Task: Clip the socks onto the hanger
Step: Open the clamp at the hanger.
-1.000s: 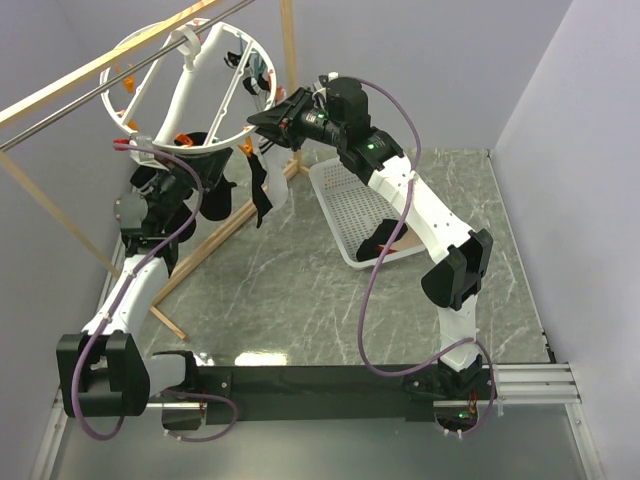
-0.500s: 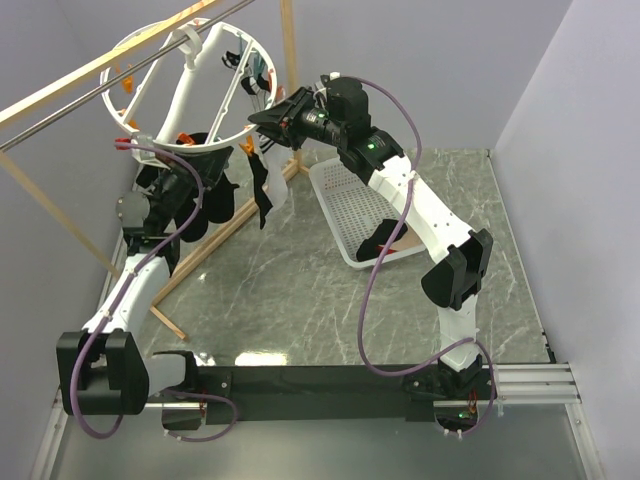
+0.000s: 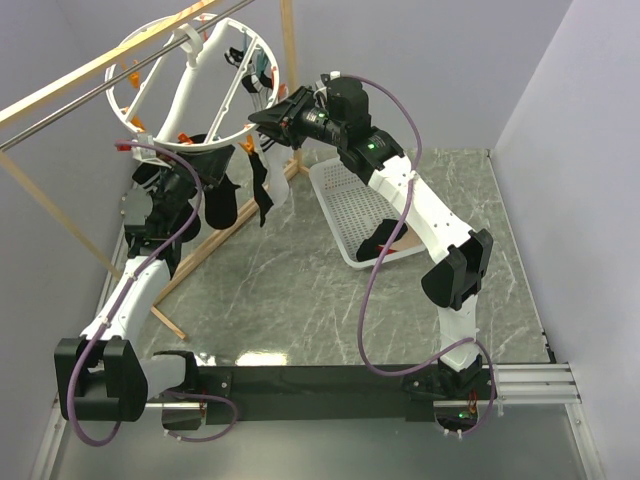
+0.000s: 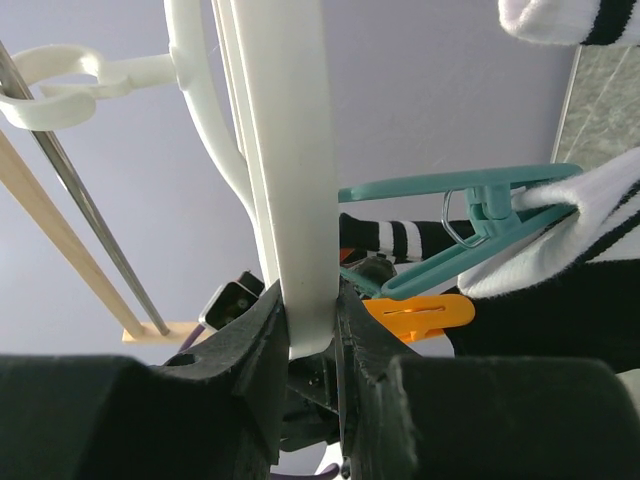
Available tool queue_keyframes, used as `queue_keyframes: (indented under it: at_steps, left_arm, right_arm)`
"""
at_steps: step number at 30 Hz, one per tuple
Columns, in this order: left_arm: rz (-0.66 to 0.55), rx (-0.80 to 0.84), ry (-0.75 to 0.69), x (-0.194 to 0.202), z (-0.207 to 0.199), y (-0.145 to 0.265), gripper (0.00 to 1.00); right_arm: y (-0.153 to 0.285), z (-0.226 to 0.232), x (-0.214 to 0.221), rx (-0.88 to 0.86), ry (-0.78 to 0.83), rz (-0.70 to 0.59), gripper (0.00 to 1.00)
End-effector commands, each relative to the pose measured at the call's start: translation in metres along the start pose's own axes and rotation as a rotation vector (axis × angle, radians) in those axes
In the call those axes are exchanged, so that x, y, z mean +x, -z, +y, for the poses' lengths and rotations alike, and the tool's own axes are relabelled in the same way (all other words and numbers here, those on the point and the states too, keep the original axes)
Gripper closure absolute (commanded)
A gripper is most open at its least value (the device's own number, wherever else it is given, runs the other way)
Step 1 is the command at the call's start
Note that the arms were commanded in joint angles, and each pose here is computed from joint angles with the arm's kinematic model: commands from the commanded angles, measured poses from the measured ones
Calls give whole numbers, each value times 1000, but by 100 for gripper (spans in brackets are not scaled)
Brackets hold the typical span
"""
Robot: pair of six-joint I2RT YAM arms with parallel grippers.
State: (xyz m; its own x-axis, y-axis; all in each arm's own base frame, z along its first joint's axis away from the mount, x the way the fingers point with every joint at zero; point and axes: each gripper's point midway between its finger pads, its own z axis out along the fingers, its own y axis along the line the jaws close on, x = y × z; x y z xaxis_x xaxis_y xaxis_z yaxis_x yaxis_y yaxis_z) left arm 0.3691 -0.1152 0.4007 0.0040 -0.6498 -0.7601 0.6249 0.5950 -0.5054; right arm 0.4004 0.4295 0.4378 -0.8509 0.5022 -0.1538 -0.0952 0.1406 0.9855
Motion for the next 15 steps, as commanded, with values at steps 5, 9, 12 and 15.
queue_keyframes:
  at_steps: [5,9,12,15]
  left_arm:
    - [-119,39,-65,-40,-23,-7,43]
    - [-146,39,-110,-46,-26,-4,43]
    - [-161,62,-138,-50,-31,-4,42]
    - [-171,91,-167,-53,-36,-5,44]
  right_arm:
    - [16,52,9,-145,99,16,94]
    - [16,52,9,-147,102,17,94]
    - [16,52,9,-149,99,20,94]
    - [17,54,9,-151,101,20,94]
